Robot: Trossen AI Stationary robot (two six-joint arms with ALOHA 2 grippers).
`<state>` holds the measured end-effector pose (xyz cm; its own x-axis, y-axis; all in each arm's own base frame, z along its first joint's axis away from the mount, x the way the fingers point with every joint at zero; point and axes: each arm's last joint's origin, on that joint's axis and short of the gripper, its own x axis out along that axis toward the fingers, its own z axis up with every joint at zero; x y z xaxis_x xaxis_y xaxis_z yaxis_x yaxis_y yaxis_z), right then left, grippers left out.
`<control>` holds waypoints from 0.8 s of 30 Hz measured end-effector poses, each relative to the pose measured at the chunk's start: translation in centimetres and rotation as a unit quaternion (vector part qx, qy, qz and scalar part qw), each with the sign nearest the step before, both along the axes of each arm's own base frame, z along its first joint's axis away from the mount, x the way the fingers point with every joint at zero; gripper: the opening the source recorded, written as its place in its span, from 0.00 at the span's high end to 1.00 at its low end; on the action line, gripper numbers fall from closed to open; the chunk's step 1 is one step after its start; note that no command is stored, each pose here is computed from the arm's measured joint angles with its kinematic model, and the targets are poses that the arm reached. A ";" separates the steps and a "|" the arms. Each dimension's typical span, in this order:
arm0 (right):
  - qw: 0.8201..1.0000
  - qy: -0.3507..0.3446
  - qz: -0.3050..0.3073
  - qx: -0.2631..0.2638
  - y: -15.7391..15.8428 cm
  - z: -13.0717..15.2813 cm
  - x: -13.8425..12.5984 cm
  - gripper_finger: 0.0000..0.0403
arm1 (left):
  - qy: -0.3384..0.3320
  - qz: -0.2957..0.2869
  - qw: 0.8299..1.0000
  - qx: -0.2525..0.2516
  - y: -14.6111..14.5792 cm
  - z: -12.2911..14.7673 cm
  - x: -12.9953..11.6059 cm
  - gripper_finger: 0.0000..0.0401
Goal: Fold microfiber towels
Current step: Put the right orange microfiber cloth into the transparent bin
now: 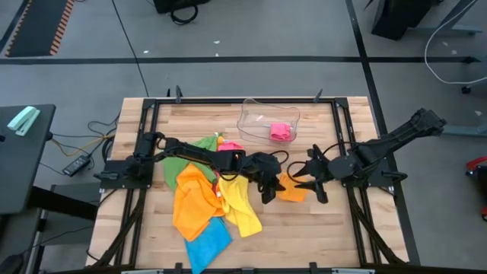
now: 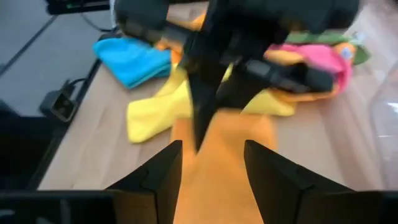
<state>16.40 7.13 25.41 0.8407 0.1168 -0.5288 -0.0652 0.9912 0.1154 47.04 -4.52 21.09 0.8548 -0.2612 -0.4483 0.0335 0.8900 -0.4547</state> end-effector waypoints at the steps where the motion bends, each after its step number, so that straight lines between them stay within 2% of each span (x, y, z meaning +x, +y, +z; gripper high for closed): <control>1: 1.000 0.002 0.002 0.004 0.1 0.0 0.0 0.55 | -0.004 0.001 1.000 -0.001 0.1 0.2 0.0 0.94; 5: 0.999 0.018 -0.003 0.026 0.5 -0.2 -0.3 0.55 | 0.004 0.010 1.000 -0.020 -0.1 -0.4 0.2 0.95; 10: 0.998 0.035 -0.025 0.052 0.1 -0.2 -1.0 0.55 | -0.034 0.016 0.997 -0.061 -1.4 -1.9 1.3 0.92; 17: 0.995 0.023 -0.041 0.089 -0.3 0.4 -1.7 0.55 | -0.061 0.066 0.991 -0.101 -3.8 -6.0 2.5 0.94; 24: 0.994 0.031 -0.049 0.094 -0.3 0.3 -1.8 0.55 | -0.143 0.100 0.976 -0.128 -5.0 -6.7 3.0 0.93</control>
